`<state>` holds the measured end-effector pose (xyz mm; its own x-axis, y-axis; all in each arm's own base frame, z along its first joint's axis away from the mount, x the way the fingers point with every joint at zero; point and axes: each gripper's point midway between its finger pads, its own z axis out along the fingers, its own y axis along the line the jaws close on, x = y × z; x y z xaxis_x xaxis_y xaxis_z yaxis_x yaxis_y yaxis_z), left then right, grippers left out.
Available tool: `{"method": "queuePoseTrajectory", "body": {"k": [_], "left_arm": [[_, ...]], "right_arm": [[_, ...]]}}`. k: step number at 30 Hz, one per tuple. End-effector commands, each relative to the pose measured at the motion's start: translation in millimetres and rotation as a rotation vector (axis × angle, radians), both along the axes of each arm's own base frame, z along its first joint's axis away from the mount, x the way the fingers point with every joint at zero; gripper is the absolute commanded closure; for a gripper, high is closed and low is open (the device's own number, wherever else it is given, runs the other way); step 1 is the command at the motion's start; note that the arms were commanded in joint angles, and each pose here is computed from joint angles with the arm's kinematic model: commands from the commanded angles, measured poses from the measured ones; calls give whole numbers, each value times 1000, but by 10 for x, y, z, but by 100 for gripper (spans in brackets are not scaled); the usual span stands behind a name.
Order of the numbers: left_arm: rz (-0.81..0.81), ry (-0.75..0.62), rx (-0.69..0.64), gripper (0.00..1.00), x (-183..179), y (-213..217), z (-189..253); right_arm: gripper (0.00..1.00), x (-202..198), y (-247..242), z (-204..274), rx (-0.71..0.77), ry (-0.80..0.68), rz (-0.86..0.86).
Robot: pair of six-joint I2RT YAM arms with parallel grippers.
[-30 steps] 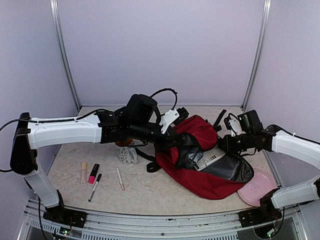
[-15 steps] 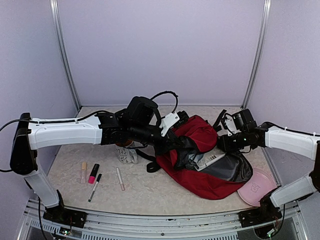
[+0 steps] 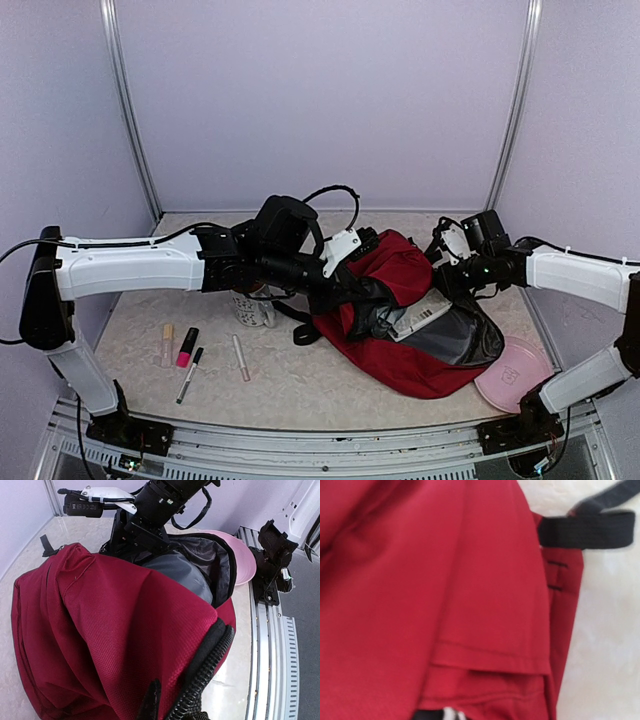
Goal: Pack the student bag
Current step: Pick up the largest pocket of the bag from the student bag.
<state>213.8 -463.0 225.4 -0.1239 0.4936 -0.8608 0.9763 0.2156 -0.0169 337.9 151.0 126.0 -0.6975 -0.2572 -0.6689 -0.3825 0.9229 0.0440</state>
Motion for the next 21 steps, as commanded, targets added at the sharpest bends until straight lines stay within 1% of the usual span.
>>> {"method": "queuePoseTrajectory", "body": {"k": [1, 8, 15, 21], "left_arm": [[-30, -8, 2, 100, -117, 73, 76], [-30, -6, 21, 100, -114, 91, -2], [-26, 4, 30, 100, -91, 54, -59], [-21, 11, 46, 100, -89, 56, -102]], "right_arm": [[100, 129, 85, 227, 44, -76, 25], [100, -124, -5, 306, 67, -35, 2], [100, -470, 44, 306, 146, 77, 29], [100, -580, 79, 356, 192, 147, 15]]}}
